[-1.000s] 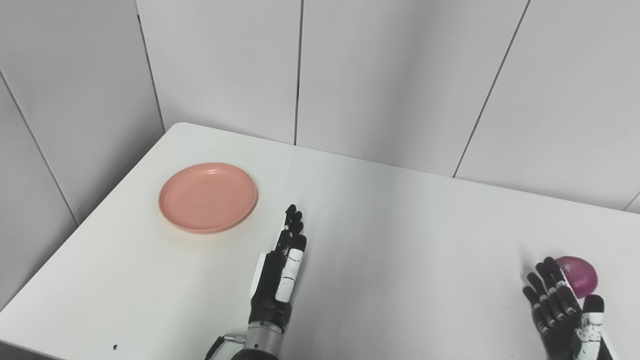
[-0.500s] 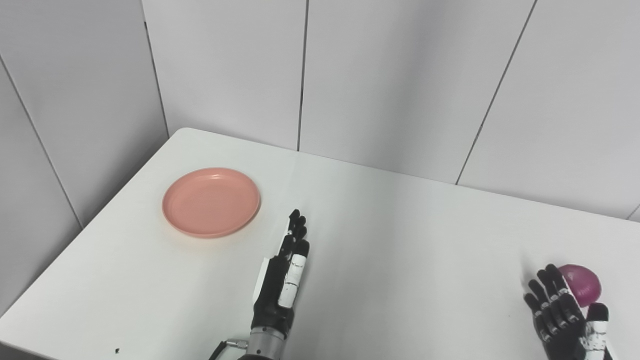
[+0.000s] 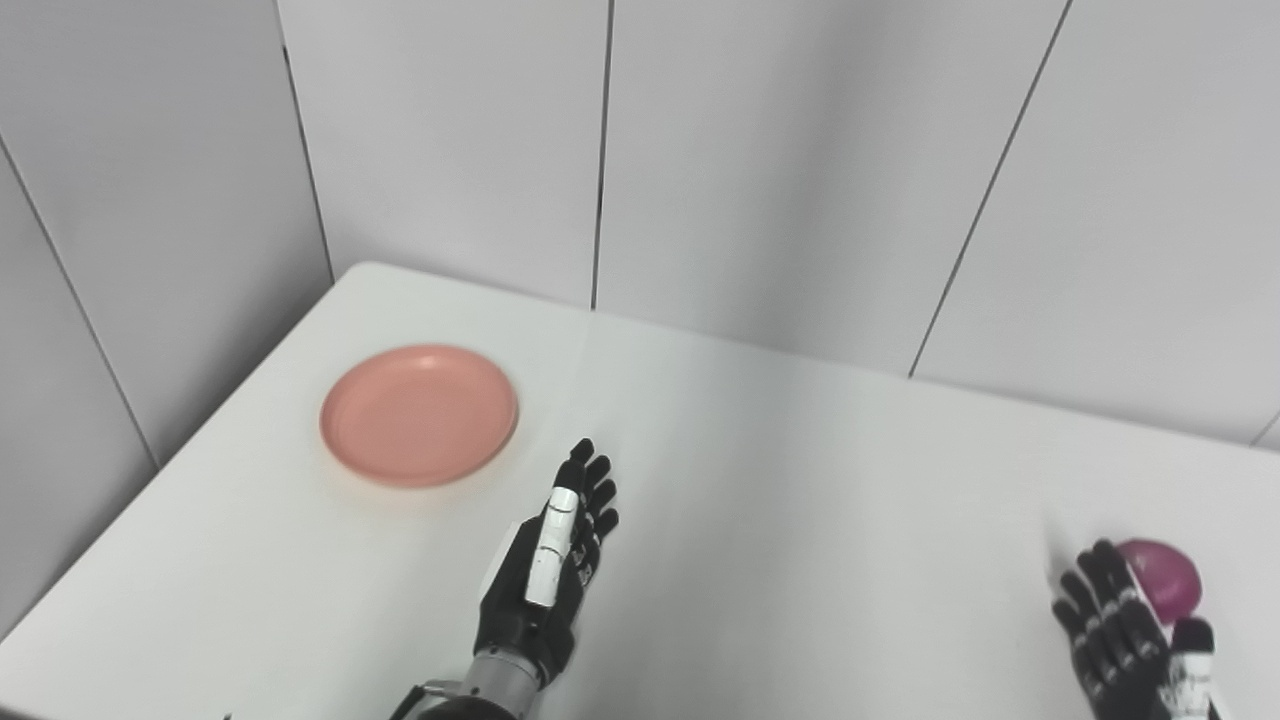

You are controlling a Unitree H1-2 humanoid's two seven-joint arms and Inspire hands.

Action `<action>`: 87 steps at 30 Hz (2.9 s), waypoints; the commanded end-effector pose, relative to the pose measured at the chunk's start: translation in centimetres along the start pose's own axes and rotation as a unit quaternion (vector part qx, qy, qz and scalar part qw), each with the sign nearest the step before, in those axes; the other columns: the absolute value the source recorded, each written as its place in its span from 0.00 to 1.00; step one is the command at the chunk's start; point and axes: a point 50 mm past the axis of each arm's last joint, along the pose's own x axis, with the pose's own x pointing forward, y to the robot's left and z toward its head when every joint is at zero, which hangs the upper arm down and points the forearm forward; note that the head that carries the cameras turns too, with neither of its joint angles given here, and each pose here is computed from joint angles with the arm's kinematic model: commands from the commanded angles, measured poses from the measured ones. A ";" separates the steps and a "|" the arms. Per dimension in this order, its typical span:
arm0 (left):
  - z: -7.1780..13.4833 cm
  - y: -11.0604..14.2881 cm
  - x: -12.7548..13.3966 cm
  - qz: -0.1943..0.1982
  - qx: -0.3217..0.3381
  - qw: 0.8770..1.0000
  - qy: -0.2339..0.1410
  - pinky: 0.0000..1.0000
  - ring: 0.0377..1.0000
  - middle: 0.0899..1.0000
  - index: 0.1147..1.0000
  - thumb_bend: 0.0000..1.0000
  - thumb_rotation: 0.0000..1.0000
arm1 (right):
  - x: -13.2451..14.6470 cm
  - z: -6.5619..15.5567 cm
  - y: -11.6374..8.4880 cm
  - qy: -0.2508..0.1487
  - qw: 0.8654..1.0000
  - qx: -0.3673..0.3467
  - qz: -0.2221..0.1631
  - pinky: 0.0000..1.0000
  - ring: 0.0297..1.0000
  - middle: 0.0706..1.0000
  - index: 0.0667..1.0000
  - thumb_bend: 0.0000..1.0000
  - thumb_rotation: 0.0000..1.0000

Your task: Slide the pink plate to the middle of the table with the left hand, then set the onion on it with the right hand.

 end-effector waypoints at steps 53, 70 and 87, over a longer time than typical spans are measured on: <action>19.0 28.5 15.6 0.121 0.060 0.987 -0.082 1.00 1.00 0.94 0.96 0.84 0.98 | -2.4 -5.5 0.8 0.061 0.997 0.046 -0.009 1.00 1.00 1.00 1.00 0.95 1.00; 13.0 30.7 14.5 0.120 0.005 0.990 -0.076 1.00 0.93 0.86 0.89 0.93 0.87 | -2.6 -4.9 1.0 0.064 0.997 0.047 -0.019 1.00 0.97 0.99 0.97 0.90 1.00; 7.4 30.5 12.4 0.102 -0.014 0.994 -0.046 0.93 0.87 0.84 0.88 0.86 0.92 | -2.9 -4.6 1.0 0.066 0.997 0.038 -0.022 1.00 0.95 0.97 0.94 0.90 1.00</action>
